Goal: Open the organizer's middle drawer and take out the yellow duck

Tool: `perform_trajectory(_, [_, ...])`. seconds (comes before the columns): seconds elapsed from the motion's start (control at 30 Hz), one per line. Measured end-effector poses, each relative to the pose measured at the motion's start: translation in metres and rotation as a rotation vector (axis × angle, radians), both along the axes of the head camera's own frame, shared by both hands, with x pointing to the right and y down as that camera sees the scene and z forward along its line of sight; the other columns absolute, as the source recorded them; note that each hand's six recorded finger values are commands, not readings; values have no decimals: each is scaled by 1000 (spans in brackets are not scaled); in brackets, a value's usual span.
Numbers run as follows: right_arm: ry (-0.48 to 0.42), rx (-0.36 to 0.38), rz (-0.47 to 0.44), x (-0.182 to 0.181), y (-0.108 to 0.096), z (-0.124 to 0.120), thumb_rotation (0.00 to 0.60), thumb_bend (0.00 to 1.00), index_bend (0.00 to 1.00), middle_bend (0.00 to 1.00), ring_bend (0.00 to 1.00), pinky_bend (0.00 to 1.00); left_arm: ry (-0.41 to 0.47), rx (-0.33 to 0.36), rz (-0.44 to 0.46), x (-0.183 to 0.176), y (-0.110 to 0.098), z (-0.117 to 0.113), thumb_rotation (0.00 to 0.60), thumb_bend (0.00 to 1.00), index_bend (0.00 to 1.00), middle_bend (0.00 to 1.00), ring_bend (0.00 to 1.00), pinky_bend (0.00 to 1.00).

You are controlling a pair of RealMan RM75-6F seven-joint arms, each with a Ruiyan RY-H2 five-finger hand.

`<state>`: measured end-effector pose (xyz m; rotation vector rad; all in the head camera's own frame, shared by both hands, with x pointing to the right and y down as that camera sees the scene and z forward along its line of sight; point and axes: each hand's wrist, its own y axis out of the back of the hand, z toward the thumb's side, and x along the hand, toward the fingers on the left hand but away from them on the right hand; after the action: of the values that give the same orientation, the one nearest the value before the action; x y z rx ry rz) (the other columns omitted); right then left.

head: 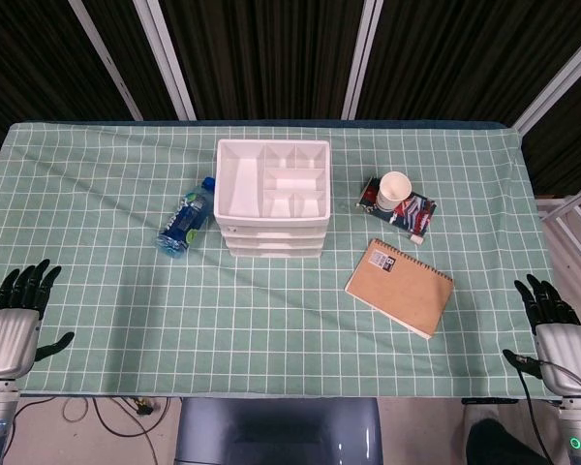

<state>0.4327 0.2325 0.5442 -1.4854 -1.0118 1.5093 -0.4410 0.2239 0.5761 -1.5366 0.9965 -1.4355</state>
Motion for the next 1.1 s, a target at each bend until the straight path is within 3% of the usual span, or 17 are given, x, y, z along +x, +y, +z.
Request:
perform_trajectory(0.37, [2, 1, 7, 1, 0, 0, 600, 43, 0, 0, 0, 226, 28, 38, -51, -6, -2, -4, 600, 24, 0, 0, 0, 1])
perform_trajectory(1.0, [0, -13, 11, -1, 2, 1, 600, 43, 0, 0, 0, 226, 39, 26, -26, -3, -2, -2, 600, 26, 0, 0, 0, 6])
perform_trajectory(1.1, [0, -16, 12, 0, 1, 2, 600, 43, 0, 0, 0, 227, 45, 26, -14, 2, -4, -1, 600, 37, 0, 0, 0, 64])
